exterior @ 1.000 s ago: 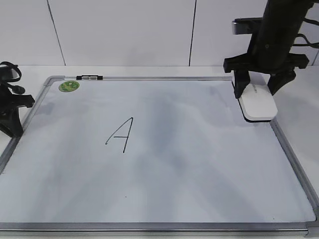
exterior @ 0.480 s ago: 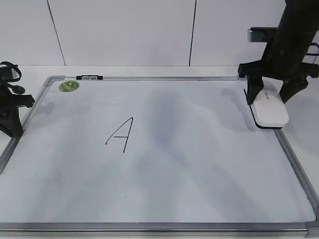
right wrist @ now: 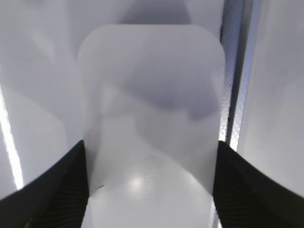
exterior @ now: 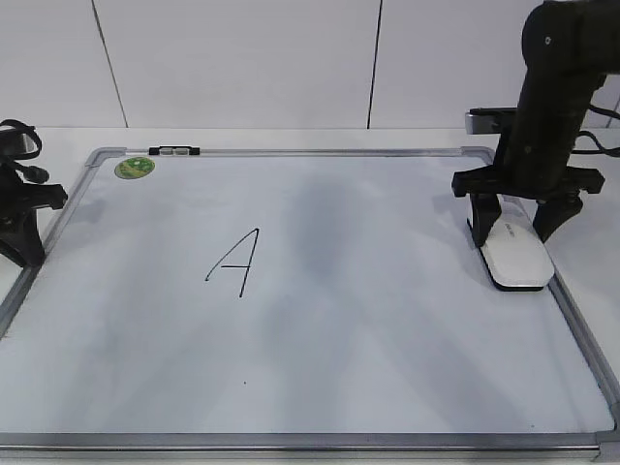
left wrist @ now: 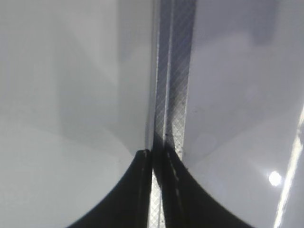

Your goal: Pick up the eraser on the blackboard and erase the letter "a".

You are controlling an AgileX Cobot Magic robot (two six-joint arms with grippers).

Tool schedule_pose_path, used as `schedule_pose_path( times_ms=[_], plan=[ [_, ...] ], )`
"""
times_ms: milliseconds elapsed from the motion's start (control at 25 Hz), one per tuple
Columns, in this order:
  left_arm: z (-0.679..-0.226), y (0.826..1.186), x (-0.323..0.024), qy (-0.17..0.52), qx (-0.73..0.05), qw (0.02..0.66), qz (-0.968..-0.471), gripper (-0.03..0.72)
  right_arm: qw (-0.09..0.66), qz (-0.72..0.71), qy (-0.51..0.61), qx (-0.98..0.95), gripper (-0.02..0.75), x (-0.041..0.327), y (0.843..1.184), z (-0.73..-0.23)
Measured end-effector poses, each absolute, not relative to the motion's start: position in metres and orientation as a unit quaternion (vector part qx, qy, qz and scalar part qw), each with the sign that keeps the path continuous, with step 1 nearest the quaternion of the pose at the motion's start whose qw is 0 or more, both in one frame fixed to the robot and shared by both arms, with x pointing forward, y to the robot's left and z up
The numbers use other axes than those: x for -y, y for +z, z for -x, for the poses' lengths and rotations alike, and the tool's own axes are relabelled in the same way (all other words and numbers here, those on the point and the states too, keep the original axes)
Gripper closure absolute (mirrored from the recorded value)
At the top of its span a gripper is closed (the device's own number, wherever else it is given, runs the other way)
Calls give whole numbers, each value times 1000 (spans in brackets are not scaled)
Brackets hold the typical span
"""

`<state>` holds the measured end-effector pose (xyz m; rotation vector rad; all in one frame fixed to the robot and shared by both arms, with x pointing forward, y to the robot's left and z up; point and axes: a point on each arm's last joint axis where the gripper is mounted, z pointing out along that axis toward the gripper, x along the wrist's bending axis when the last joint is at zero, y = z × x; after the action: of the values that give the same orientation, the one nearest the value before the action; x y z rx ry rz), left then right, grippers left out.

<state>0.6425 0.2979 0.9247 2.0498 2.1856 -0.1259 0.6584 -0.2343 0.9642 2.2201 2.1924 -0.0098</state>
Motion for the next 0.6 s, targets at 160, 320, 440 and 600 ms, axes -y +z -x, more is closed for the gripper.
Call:
schedule_pose_path(
  times_ms=[160,320,440,600],
  plan=[
    [-643,925,-298,-42,-727,71,-682,666,24,-706,-13,-707,197,237,963,-659],
    [-643,925,-298,-43,-727,72,-681,666,32,-703,-19,-710,197,239,963,-660],
    [-643,925,-298,-43,-727,72,-681,666,33,-703,-20,-710,197,240,963,-660],
    [-643,925,-298,-43,-727,72,-681,666,33,-702,-20,-711,197,240,963,-660]
  ],
)
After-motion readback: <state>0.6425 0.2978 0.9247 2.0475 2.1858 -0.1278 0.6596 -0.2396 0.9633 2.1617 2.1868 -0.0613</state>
